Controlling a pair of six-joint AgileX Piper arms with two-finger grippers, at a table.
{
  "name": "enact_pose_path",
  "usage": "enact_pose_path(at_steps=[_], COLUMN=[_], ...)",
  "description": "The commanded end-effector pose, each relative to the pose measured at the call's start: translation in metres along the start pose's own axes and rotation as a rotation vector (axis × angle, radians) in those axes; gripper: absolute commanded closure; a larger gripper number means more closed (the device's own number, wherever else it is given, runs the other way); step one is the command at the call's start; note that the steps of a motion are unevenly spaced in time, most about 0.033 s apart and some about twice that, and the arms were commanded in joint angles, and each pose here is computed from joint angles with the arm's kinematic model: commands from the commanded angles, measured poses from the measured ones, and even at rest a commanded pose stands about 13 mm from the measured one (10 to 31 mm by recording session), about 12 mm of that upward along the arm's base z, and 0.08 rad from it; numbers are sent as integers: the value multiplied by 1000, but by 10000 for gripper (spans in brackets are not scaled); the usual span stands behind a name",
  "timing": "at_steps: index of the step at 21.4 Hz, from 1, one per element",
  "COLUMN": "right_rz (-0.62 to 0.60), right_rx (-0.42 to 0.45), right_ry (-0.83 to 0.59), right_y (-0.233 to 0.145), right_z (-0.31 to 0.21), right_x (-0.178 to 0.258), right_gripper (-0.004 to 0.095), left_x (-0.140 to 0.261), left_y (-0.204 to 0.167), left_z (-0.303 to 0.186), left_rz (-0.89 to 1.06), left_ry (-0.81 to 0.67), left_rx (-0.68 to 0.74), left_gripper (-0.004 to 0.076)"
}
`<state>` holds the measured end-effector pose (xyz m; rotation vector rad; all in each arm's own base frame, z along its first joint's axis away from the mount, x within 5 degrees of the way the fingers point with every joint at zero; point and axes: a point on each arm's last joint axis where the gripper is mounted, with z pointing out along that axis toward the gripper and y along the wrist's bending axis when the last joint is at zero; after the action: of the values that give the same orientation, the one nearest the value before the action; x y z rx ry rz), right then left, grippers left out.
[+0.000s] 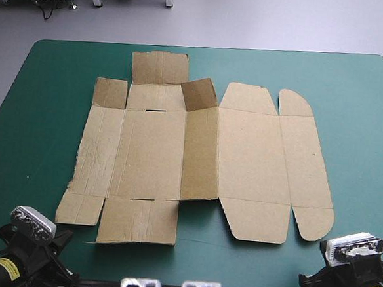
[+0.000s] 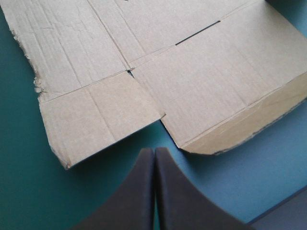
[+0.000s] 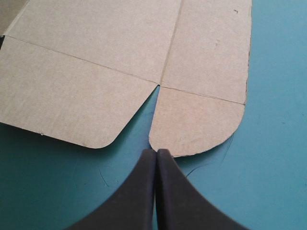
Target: Fold the box
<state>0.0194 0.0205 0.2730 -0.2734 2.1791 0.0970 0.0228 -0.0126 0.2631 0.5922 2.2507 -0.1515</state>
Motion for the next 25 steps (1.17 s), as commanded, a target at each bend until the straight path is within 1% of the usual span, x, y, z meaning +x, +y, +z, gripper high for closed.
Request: enact_pose_path(at_steps=[1,16,19,21,24,25], right_rz=[-1,-1,-1,-1,-1,-1], right_rx=[8,8,8,8,8,8], right_ry=[-65,-65,-65,-65,-65,-65], right_y=[-1,-1,-1,-1,-1,-1], right_z=[-3,-3,-3,-3,-3,-3], right_x=[-10,-10,-10,-10,-10,-10], right_gripper=[932,932,933,932,932,932], left_x=[-11,-13,-33,-50,-79,-93], left_y=[1,1,4,10,20,26], left_z=[-4,-6,-27,-42,-53,-57], left_rz=[-9,-9,3,16,19,16], left_ry=[-70,-74,-145,-176,-159,-144], left_rx=[0,-1,-28,-73,-142,-188], left_gripper=[734,734,734,734,734,734])
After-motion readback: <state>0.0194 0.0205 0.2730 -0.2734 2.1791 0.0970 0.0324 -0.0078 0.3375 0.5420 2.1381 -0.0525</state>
